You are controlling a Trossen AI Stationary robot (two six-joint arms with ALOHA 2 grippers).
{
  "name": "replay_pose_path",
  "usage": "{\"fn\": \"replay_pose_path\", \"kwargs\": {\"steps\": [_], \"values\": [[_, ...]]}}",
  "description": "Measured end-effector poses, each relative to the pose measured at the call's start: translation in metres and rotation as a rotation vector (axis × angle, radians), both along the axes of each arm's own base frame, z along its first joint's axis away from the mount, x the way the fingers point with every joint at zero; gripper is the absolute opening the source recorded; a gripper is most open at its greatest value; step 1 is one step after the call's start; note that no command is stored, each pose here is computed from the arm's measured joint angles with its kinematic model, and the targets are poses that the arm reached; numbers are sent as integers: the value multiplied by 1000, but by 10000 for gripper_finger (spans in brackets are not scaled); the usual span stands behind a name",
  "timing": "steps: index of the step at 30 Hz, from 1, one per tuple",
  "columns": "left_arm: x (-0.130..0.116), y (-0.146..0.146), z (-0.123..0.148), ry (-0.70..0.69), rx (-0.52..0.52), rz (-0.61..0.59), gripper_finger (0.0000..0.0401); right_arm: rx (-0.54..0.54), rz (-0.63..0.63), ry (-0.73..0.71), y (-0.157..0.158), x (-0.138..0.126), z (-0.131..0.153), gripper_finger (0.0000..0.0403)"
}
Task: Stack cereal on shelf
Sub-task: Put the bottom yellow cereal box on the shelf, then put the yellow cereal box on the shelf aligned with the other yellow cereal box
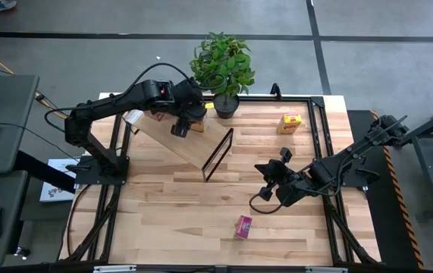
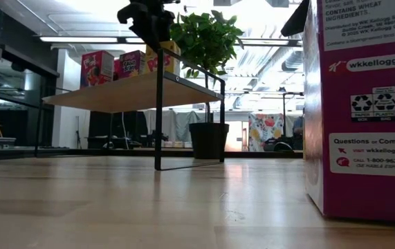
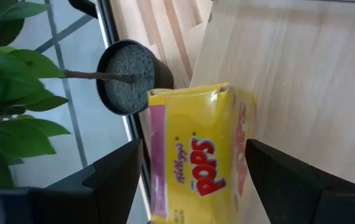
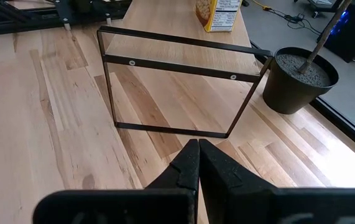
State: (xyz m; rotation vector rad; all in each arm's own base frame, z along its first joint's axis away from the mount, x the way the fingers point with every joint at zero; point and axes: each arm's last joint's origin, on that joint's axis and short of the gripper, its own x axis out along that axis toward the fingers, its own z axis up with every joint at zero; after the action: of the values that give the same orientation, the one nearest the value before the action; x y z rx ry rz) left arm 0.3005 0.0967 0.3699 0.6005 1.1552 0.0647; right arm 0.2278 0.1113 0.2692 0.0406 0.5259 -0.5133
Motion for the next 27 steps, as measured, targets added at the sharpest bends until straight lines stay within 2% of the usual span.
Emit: {"fn": "replay_pose_path", "kwargs": {"steps": [11, 20, 24, 27], "values": [[-2, -5, 13, -22, 89, 3, 276, 0, 0, 0, 0, 0, 0, 0], [-9, -29, 71, -209, 121, -29, 275, -19, -16, -10, -1, 0, 0, 0], [-15, -46, 93, -323, 80, -9, 274, -20, -25, -10, -2, 1, 0, 0], [-24, -59, 103, -401, -2, 39, 274, -18, -38, -9, -6, 2, 0, 0]]}}
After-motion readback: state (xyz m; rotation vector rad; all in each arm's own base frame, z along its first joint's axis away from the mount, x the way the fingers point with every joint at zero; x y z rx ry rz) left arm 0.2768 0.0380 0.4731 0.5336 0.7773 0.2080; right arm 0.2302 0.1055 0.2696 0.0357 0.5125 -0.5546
